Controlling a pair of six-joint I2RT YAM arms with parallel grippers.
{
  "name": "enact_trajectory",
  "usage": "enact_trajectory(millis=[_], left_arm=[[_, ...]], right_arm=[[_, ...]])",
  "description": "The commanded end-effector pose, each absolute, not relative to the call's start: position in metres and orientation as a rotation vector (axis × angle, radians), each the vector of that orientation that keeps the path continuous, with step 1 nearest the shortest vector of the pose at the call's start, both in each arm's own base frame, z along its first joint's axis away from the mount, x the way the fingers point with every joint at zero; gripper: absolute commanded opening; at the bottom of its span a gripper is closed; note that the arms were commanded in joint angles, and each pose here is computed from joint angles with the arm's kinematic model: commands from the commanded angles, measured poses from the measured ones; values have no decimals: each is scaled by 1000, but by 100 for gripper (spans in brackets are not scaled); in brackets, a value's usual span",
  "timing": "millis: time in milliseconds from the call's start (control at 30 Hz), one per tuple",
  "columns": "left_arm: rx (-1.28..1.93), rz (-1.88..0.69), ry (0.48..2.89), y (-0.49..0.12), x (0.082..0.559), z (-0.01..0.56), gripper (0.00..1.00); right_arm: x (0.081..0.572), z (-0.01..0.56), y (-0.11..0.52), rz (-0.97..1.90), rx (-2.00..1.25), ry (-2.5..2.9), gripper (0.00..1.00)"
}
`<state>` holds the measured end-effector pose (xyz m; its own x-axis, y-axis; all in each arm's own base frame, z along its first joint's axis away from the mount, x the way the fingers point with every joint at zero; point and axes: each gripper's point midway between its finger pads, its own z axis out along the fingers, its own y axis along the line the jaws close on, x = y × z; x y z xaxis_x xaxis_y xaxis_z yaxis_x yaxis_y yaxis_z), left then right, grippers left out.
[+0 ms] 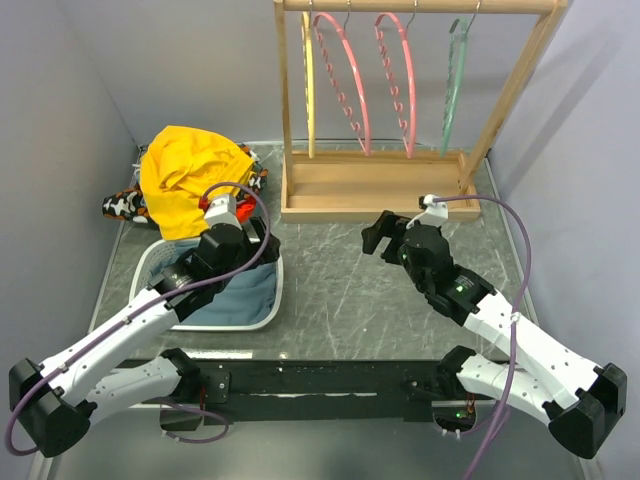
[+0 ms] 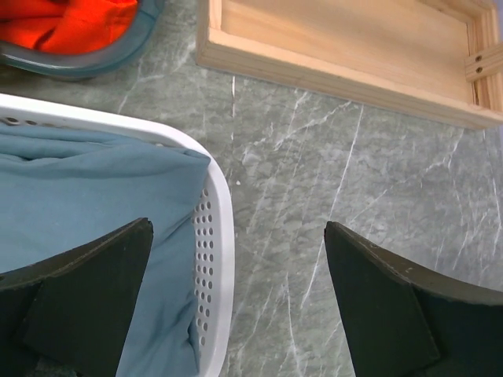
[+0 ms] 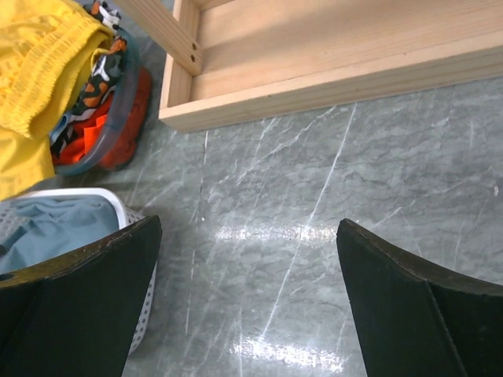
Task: Place the shorts on the hanger
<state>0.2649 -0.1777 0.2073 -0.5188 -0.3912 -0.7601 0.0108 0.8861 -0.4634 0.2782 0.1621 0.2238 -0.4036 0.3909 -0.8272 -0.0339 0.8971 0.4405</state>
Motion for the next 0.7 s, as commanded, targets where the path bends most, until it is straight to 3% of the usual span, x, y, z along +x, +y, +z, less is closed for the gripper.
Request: enact_trajectory(millis=[0,400,667], left_arm=[[-352,-489,2016,-166,268,236,96],[-523,-333,2008,-137,276,240,96],[-721,-191,1907,-85,313,274,97]], right_arm=[[280,241,164,474,225,1910,100],[277,234,165,471,181,1932,100],[276,228,175,504,137,1949,100]])
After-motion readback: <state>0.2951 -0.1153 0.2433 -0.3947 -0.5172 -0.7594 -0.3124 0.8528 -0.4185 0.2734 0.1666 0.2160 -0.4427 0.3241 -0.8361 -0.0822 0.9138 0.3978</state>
